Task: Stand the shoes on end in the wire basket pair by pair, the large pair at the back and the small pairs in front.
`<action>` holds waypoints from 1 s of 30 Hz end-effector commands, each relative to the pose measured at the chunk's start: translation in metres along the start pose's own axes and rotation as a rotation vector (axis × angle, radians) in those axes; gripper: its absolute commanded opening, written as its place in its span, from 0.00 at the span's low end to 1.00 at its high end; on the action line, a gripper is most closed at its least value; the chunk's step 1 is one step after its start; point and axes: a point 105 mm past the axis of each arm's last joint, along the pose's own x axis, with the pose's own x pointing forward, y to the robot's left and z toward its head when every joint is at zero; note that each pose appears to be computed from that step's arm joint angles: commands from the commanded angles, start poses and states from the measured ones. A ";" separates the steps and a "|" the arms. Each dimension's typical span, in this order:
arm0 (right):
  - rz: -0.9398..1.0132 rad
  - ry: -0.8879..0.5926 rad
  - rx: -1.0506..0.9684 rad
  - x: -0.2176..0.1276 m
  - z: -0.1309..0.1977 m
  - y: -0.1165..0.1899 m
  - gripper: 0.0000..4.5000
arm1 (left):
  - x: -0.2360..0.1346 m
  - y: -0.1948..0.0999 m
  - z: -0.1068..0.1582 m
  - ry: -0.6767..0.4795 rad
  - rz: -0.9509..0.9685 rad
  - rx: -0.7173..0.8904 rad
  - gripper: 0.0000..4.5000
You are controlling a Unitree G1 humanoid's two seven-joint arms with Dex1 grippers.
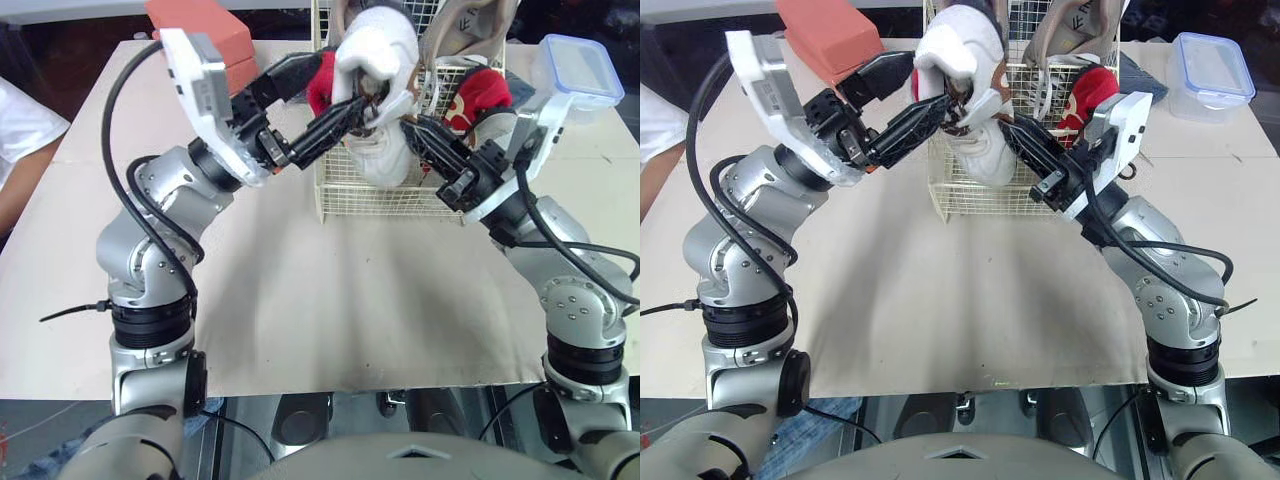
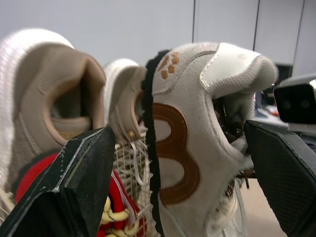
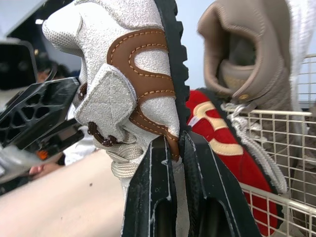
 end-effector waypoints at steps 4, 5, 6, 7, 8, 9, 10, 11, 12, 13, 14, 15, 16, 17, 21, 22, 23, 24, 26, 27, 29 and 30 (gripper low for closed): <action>0.080 -0.038 -0.080 0.001 0.013 0.016 0.00 | 0.006 -0.002 0.006 0.016 -0.052 0.012 0.94; 0.080 -0.032 -0.083 -0.001 0.012 0.016 0.00 | 0.005 -0.002 0.007 0.015 -0.058 0.004 0.87; 0.081 -0.022 -0.091 -0.002 0.011 0.016 0.00 | 0.004 -0.004 0.008 0.018 -0.074 -0.008 0.81; 0.082 -0.014 -0.098 -0.003 0.009 0.016 0.00 | 0.003 -0.005 0.008 0.023 -0.087 -0.021 0.74; 0.082 -0.007 -0.104 -0.004 0.008 0.016 0.00 | 0.001 -0.005 0.009 0.027 -0.098 -0.033 0.63; 0.082 -0.003 -0.107 -0.005 0.007 0.016 0.00 | 0.000 -0.006 0.009 0.030 -0.107 -0.041 0.55; 0.082 0.000 -0.108 -0.006 0.007 0.015 0.00 | -0.002 -0.007 0.012 0.015 -0.119 -0.049 0.41; 0.082 0.001 -0.108 -0.006 0.006 0.015 0.00 | -0.003 -0.008 0.014 0.004 -0.127 -0.054 0.30; 0.081 0.005 -0.110 -0.007 0.005 0.015 0.00 | -0.005 -0.009 0.013 0.015 -0.140 -0.064 0.20; 0.080 0.009 -0.112 -0.007 0.004 0.014 0.00 | -0.007 -0.011 0.012 0.032 -0.156 -0.077 0.11; 0.080 0.012 -0.115 -0.008 0.004 0.014 0.00 | -0.008 -0.012 0.010 0.049 -0.170 -0.085 0.08; 0.080 0.013 -0.115 -0.008 0.004 0.014 0.00 | -0.010 -0.013 0.008 0.064 -0.173 -0.082 0.01; 0.080 0.014 -0.116 -0.009 0.004 0.013 0.00 | -0.010 -0.012 0.007 0.074 -0.168 -0.076 0.01; 0.080 0.014 -0.117 -0.009 0.004 0.013 0.00 | -0.010 -0.012 0.005 0.081 -0.158 -0.065 0.01; 0.101 0.009 -0.090 -0.013 0.006 0.014 0.00 | -0.009 -0.006 0.005 0.072 -0.088 -0.036 0.00; 0.114 0.012 -0.079 -0.015 0.007 0.016 0.14 | -0.008 -0.005 0.005 0.062 -0.063 -0.037 0.00; 0.124 0.014 -0.070 -0.018 0.007 0.017 0.20 | -0.008 -0.005 0.005 0.051 -0.037 -0.036 0.00; 0.130 0.016 -0.066 -0.020 0.008 0.018 0.38 | -0.008 -0.007 0.006 0.035 -0.018 -0.030 0.00; 0.127 0.012 -0.061 -0.024 0.010 0.018 0.50 | -0.007 -0.009 0.008 -0.006 0.017 -0.019 0.00; 0.128 0.009 -0.058 -0.026 0.010 0.019 0.63 | -0.007 -0.006 0.011 -0.040 0.066 -0.007 0.00; 0.130 0.002 -0.053 -0.030 0.011 0.020 0.74 | -0.007 -0.003 0.014 -0.088 0.148 0.041 0.00; 0.129 -0.003 -0.045 -0.033 0.012 0.020 0.82 | -0.007 -0.004 0.016 -0.114 0.182 0.075 0.00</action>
